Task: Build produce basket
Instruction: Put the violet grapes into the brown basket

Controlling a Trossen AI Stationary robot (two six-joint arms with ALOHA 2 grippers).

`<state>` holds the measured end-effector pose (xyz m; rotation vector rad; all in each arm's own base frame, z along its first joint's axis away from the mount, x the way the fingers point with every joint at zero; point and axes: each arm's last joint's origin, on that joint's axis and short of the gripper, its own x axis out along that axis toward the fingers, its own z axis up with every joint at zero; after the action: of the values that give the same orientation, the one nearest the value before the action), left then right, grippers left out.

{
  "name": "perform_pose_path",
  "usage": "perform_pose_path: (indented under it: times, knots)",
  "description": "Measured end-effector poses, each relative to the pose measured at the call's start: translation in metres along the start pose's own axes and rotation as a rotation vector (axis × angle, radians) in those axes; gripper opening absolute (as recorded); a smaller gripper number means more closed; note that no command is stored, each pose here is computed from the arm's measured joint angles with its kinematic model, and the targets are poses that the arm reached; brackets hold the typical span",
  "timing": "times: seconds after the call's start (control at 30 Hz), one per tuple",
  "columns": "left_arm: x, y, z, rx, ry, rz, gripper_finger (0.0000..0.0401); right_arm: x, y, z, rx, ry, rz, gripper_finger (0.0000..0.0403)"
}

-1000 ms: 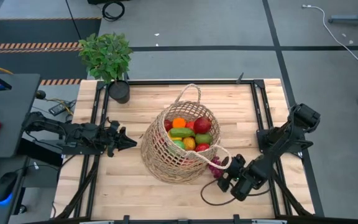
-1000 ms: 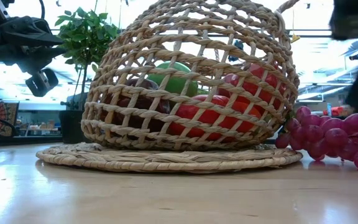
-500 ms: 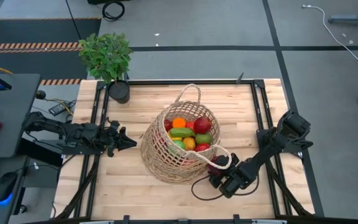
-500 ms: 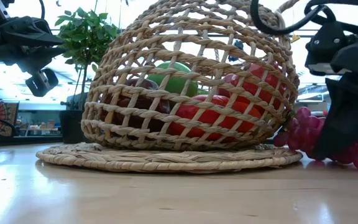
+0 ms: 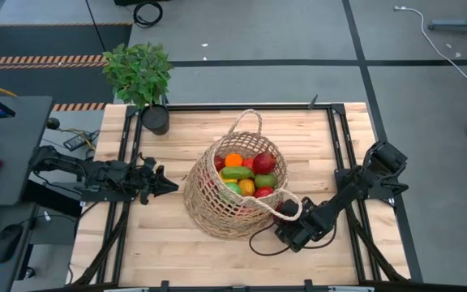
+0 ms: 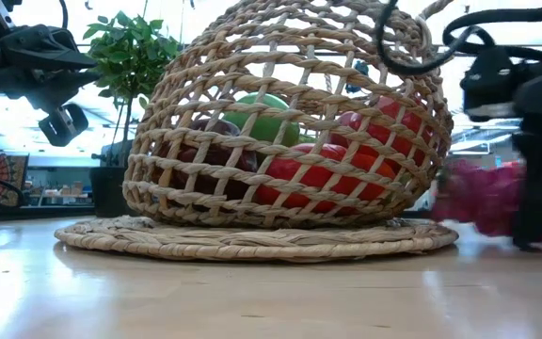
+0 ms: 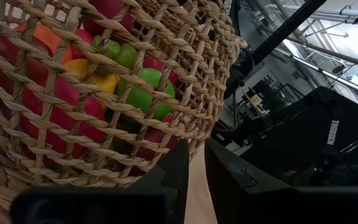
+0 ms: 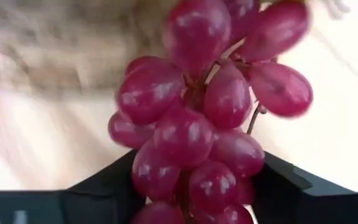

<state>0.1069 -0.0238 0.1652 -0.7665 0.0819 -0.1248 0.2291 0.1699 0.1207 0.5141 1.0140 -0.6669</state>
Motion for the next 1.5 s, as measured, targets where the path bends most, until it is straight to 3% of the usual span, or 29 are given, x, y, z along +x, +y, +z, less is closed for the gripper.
perform_pose_path:
  times: [0.2,0.5,0.7,0.97,1.1,1.3,1.5]
  knots:
    - [0.000,0.000,0.000,0.000,0.000,0.000,0.0063,-0.022,-0.016,0.006,-0.030,0.093,-0.059,0.0196]
    - [0.000,0.000,0.000,0.000,0.000,0.000,0.0058,-0.067,-0.058,0.019,0.002,0.237,-0.230,0.0193]
    - [0.000,0.000,0.000,-0.001,0.001,0.000,0.0062,-0.092,-0.081,0.032,0.026,0.198,-0.239,0.0193]
    - [0.000,0.000,0.000,-0.001,0.000,0.000,0.0058,-0.112,-0.116,0.052,-0.094,0.180,-0.341,0.0193]
    - [0.000,0.000,0.000,0.000,0.000,0.000,0.0059,-0.118,-0.135,0.064,-0.026,0.173,-0.449,0.0193]
    - [0.000,0.000,0.000,0.000,0.000,0.000,0.0063,-0.115,-0.147,0.084,0.086,0.075,-0.463,0.0193]
    - [0.000,0.000,0.000,0.000,0.000,0.000,0.0058,-0.113,-0.160,0.101,0.049,0.051,-0.507,0.0193]
